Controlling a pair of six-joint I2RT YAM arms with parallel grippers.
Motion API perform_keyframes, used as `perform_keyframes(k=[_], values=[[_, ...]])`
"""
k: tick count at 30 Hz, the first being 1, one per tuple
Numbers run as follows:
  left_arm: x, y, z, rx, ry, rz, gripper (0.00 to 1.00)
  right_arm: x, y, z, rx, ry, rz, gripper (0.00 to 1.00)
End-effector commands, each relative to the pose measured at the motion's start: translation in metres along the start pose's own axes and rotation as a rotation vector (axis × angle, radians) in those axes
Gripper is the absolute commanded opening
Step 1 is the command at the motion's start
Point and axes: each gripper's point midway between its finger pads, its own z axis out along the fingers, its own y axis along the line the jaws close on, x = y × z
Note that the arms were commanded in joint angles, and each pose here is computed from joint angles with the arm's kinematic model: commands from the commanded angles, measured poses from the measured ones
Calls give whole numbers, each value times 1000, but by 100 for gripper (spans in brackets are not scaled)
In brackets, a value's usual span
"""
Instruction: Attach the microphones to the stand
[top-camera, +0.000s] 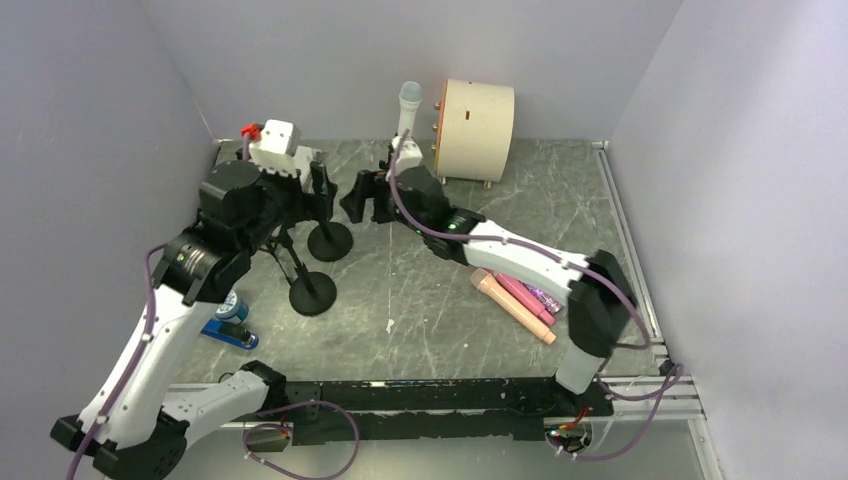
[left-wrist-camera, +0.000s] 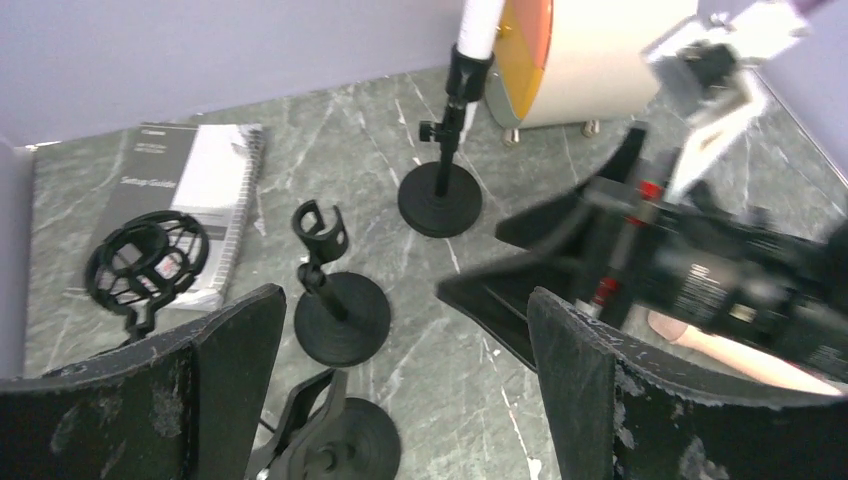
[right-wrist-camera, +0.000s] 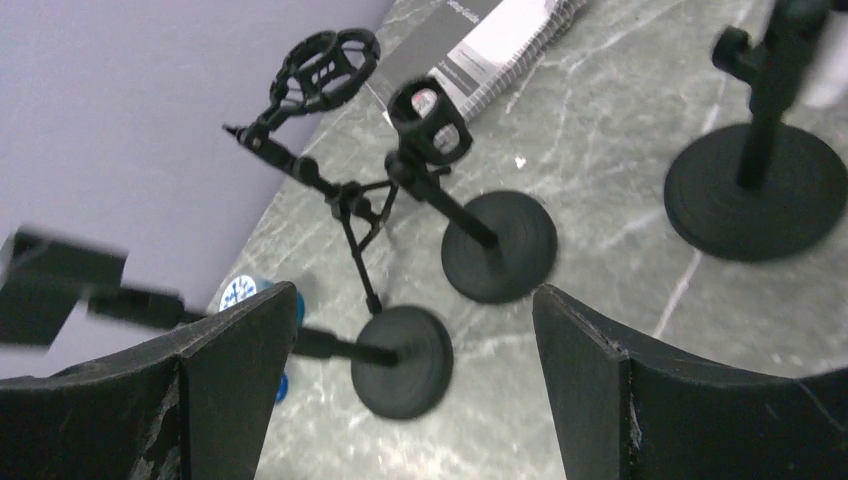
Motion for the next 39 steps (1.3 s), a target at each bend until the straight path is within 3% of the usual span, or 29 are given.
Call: perform_keyframes(k=[1, 9, 19, 24, 32, 39], values=[[-7, 26, -22, -124, -51, -12, 94, -25, 9, 41, -4, -86, -6, 91], [12, 37, -29, -178, -42, -28, 94, -3, 15, 109, -59, -33, -47, 93], [17, 41, -28, -194, -37, -17, 94, 5, 23, 137, -127, -51, -90, 91], [19, 41, -30, -197, -31, -25, 94, 10, 22, 147, -128, -47, -90, 79], [19, 39, -33, -182, -31, -36, 94, 6, 23, 137, -134, -44, -86, 39], [21, 28, -30, -119, -17, -36, 94, -13, 22, 100, -98, -66, -77, 29]])
